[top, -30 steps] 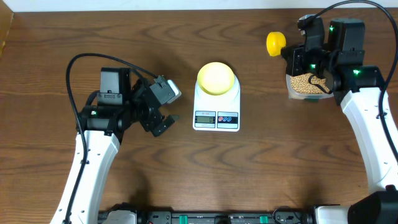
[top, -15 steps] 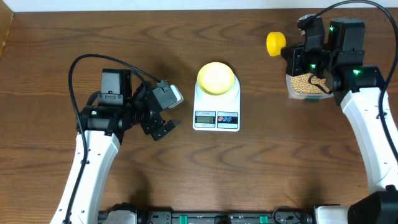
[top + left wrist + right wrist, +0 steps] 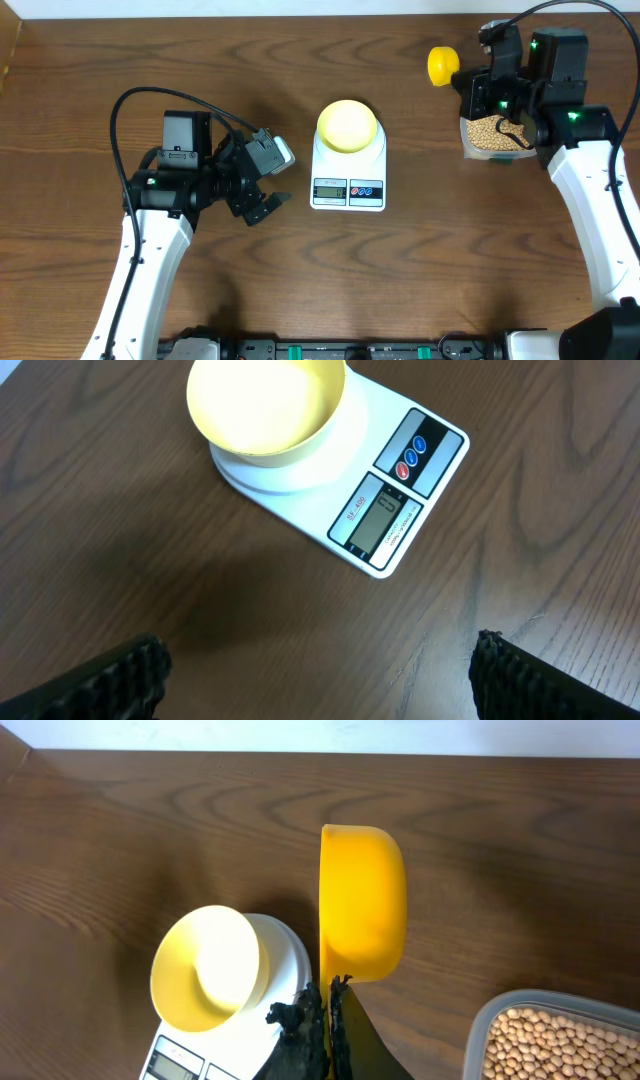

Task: Scoop item into bowl and weigh 50g on scale
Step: 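Raise the held scoop with the right gripper above the soybean tub, then lower the scoop with the right gripper into the soybean tub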

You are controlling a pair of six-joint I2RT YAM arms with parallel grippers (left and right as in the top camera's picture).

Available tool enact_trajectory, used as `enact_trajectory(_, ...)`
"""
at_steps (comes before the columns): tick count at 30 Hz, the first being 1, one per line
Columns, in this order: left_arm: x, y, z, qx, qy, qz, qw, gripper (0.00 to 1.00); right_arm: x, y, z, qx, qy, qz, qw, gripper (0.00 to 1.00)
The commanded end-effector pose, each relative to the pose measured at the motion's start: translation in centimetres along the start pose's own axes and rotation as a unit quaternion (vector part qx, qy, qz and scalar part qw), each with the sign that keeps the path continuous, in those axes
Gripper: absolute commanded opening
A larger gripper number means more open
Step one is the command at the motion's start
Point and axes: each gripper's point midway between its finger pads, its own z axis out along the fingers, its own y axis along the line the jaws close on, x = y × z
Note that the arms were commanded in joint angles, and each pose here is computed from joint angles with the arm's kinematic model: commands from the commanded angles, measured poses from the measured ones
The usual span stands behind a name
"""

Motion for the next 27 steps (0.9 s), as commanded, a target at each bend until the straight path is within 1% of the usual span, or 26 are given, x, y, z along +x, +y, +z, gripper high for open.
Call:
enact_trajectory(1,0.5,-0.2,0.4,0.01,0.003,-0.003,1.0,0.97,-0.8,0.7,-0.4,-0.022,-0.011,0.004,1.0,0.01)
enact_trajectory(11,0.5,-0.2,0.4,0.01,0.003,-0.003,1.0,0.98,-0.6,0.9,-0.5,-0.031,-0.006,0.014,0.999,0.01)
enact_trajectory(17,0.5,-0.2,0.4,0.01,0.003,-0.003,1.0,0.98,0.6,0.9,-0.6,-0.03,0.018,0.016,0.999,0.01)
enact_trajectory(21,0.5,-0.2,0.4,0.01,0.003,-0.003,1.0,0.98,0.8,0.2,-1.2,-0.001,0.036,0.01,0.999,0.01)
enact_trajectory(27,0.5,-0.2,0.4,0.01,0.003,-0.003,1.0,0.98,-2.6,-1.9,-3.7,0.087,0.016,-0.02,0.996,0.01)
